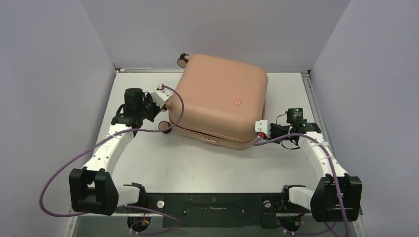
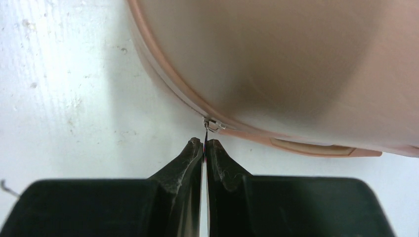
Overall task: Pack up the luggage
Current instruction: Zip the luggage at the center of the board.
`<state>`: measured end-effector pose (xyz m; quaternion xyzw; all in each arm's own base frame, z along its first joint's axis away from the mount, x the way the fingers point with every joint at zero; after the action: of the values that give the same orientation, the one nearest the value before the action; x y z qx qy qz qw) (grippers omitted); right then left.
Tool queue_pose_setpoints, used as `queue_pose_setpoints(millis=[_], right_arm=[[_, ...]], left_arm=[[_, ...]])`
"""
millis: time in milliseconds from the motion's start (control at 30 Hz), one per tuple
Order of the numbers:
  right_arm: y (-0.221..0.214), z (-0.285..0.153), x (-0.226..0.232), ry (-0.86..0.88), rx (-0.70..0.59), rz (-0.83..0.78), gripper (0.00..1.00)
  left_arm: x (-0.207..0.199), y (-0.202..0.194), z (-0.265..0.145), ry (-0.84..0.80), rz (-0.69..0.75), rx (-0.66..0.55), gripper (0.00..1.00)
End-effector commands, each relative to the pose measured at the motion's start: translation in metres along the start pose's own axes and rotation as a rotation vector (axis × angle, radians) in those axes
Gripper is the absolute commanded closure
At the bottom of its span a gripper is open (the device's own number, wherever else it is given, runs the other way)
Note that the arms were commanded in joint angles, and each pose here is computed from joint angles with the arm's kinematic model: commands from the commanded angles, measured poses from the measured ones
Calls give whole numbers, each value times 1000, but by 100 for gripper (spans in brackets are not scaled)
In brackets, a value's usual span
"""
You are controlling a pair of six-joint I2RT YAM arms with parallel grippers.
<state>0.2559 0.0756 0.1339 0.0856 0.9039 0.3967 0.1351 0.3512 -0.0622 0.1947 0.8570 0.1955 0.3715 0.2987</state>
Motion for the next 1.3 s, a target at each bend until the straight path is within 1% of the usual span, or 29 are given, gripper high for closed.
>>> queue_pose_setpoints(millis=[0, 100, 200, 333, 533, 667, 833, 933, 1033, 1167, 1233, 1267], right_arm=[[-3, 0, 41, 133, -19, 22, 95], [-1, -1, 32, 74, -30, 21, 95], [3, -2, 30, 60, -49, 19, 95], [13, -2, 40, 108, -80, 10, 95], [22, 7, 58, 187, -92, -24, 95], [36, 13, 66, 239, -117, -27, 95], [55, 17, 77, 278, -140, -72, 95], [58, 17, 80, 317, -134, -82, 95], [51, 22, 66, 261, -101, -51, 95], [55, 26, 45, 135, -123, -25, 95], [58, 26, 40, 103, -135, -12, 95], [59, 25, 39, 95, -136, -8, 95]], left_arm=[[45, 70, -24, 190, -47, -242, 100], [44, 80, -34, 175, -53, -283, 100], [41, 91, -43, 150, -69, -328, 100], [35, 95, -43, 116, -99, -346, 100], [30, 90, -38, 105, -120, -341, 100], [28, 89, -37, 100, -127, -338, 100], [25, 87, -36, 91, -140, -336, 100], [22, 84, -34, 85, -144, -332, 100], [20, 82, -33, 79, -144, -329, 100], [16, 82, -33, 62, -145, -338, 100], [9, 85, -34, 18, -131, -358, 100], [2, 88, -35, -26, -112, -383, 97]])
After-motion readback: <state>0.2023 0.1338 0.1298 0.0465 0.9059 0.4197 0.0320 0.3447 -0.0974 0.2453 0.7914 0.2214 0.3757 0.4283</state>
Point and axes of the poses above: each gripper's point midway between its finger pads, its own z axis out along the fingers, its own x axis along the line the jaws close on, y = z × x, the point moved 3 cm from there along -z, back along the fingers, and after that the axes turned 14 degrees about z, right-handed, at the moved point
